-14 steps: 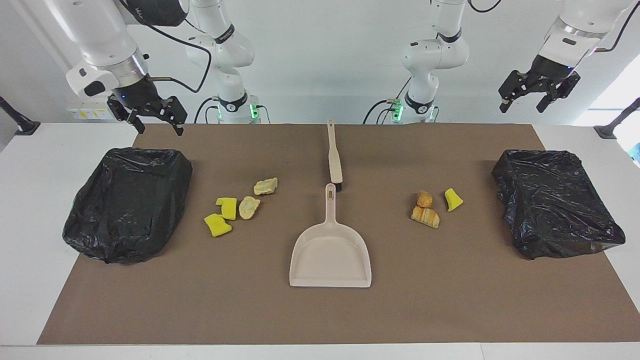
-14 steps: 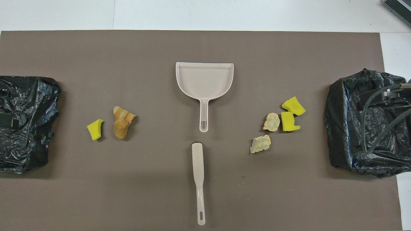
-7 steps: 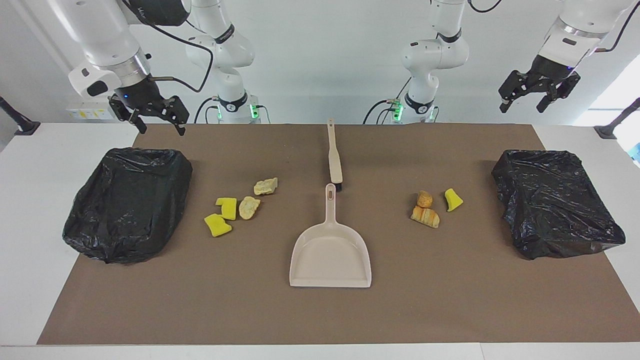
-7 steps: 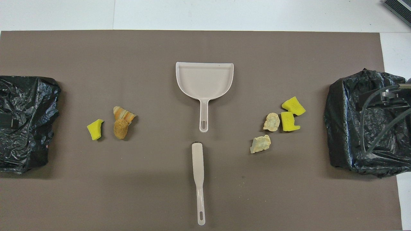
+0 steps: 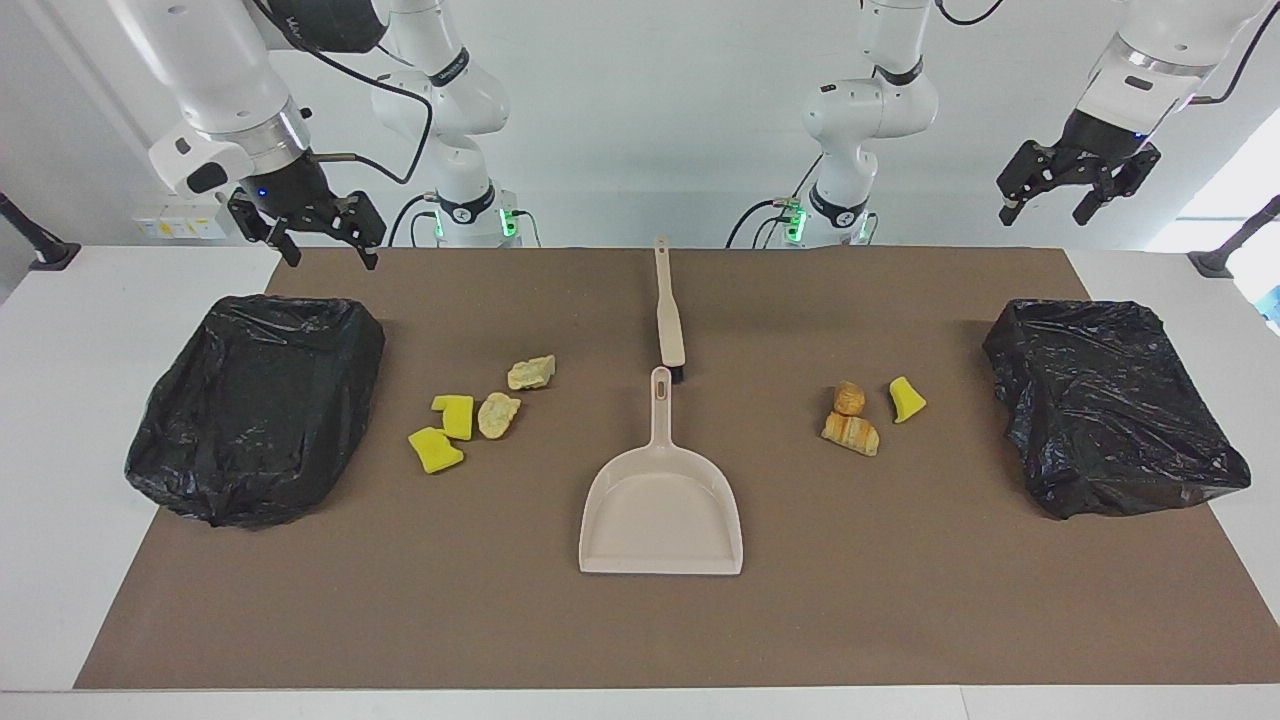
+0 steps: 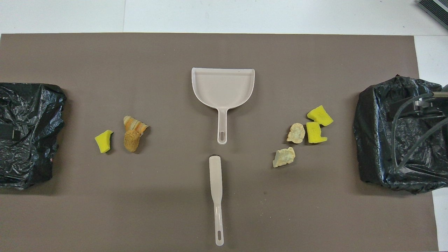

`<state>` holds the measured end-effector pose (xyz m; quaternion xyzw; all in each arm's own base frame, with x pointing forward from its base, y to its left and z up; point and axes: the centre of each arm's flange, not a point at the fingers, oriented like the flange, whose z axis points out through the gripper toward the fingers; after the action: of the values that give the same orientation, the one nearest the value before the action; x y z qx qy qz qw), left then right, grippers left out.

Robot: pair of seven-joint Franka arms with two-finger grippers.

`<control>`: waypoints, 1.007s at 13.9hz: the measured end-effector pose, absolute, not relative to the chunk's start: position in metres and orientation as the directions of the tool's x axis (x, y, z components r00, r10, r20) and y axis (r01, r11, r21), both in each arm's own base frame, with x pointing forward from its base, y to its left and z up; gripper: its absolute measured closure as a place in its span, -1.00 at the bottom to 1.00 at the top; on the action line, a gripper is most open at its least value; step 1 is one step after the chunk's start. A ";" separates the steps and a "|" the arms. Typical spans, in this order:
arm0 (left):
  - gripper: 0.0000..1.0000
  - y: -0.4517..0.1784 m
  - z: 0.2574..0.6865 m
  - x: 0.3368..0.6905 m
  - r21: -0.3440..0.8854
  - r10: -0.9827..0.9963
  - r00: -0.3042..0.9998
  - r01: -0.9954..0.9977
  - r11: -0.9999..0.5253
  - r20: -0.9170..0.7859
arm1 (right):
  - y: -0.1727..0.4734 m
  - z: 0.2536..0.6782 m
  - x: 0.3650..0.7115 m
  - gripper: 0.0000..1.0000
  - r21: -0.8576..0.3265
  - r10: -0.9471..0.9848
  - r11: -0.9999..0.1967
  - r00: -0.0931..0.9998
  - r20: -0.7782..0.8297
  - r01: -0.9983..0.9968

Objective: Sweep and dump trash in bin

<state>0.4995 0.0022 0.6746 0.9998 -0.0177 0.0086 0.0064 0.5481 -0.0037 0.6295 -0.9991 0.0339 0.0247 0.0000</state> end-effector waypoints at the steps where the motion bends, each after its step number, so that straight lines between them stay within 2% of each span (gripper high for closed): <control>1: -1.00 0.001 0.675 0.500 0.012 -0.038 0.999 -0.038 -0.999 0.017 | -0.004 0.629 0.547 -1.00 0.001 -0.068 -0.998 0.996 -0.050 -0.068; 7: -1.00 -0.013 0.672 0.496 0.011 -0.065 0.998 -0.065 -0.998 -0.018 | 0.001 0.622 0.548 -1.00 -0.005 -0.060 -0.998 0.996 -0.059 -0.061; 14: -1.00 -0.085 0.660 0.487 0.012 -0.122 0.992 -0.121 -0.993 -0.038 | 0.055 0.590 0.574 -1.00 -0.014 -0.035 -0.999 0.999 -0.033 -0.035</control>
<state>0.4875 -0.0852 0.6602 0.9979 -0.0608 -0.0195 0.0047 0.5738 0.0550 0.5895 -0.9997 0.0175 0.0162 0.0075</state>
